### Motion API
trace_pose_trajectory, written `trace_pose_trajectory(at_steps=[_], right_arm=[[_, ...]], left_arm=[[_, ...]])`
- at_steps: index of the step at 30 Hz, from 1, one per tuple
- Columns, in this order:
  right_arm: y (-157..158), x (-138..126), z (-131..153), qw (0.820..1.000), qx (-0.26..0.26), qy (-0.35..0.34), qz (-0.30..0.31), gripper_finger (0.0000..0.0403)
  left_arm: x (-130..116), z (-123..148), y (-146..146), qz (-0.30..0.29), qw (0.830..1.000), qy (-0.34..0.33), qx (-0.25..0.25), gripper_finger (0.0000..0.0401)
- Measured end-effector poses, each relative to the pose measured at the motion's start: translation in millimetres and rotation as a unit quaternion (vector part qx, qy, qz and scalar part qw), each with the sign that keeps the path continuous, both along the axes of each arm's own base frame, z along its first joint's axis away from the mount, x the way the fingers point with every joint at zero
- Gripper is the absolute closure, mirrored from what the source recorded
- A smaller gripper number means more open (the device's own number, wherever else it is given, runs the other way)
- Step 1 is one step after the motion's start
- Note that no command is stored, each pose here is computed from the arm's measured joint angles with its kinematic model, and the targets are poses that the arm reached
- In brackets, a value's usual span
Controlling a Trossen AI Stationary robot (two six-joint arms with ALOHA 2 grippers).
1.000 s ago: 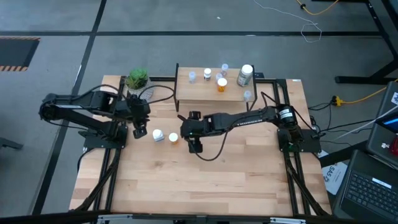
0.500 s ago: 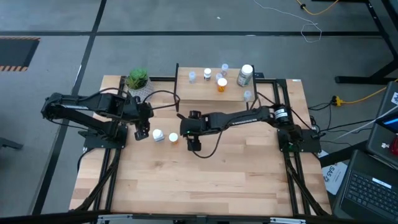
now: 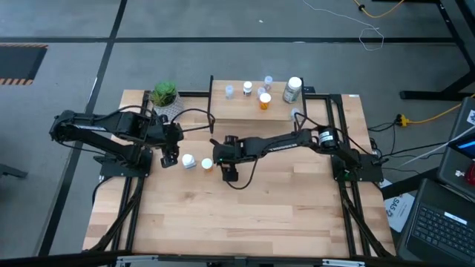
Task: Pick and place medicine bottles onto shelf by color
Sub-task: Put the orange pill bottle on the shelf
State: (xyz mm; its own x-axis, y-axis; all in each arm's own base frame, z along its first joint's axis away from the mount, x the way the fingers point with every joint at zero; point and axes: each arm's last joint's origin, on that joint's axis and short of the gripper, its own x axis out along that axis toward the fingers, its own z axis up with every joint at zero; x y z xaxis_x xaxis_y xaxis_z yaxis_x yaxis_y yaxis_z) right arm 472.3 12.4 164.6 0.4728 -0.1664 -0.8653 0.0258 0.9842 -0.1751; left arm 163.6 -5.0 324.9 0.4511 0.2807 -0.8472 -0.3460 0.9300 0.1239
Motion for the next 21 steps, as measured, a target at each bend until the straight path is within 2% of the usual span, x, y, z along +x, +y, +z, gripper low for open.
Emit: trace_pose_trajectory(at_steps=[6, 17, 21], right_arm=[[-0.1, 0.3, -0.3, 1.000, 0.007, -0.003, -0.011, 0.0127], [0.1, -0.1, -0.3, 1.000, 0.007, -0.001, -0.011, 0.0140], [0.1, -0.1, -0.1, 1.000, 0.013, -0.003, -0.021, 0.0170]], left_arm=[[0.1, 0.0, 0.0, 0.000, 1.000, 0.000, 0.001, 0.0254], [0.1, 0.0, 0.1, 0.003, 1.000, -0.001, 0.002, 0.0254], [0.1, 0.0, 0.2, 0.003, 1.000, -0.001, 0.002, 0.0254]])
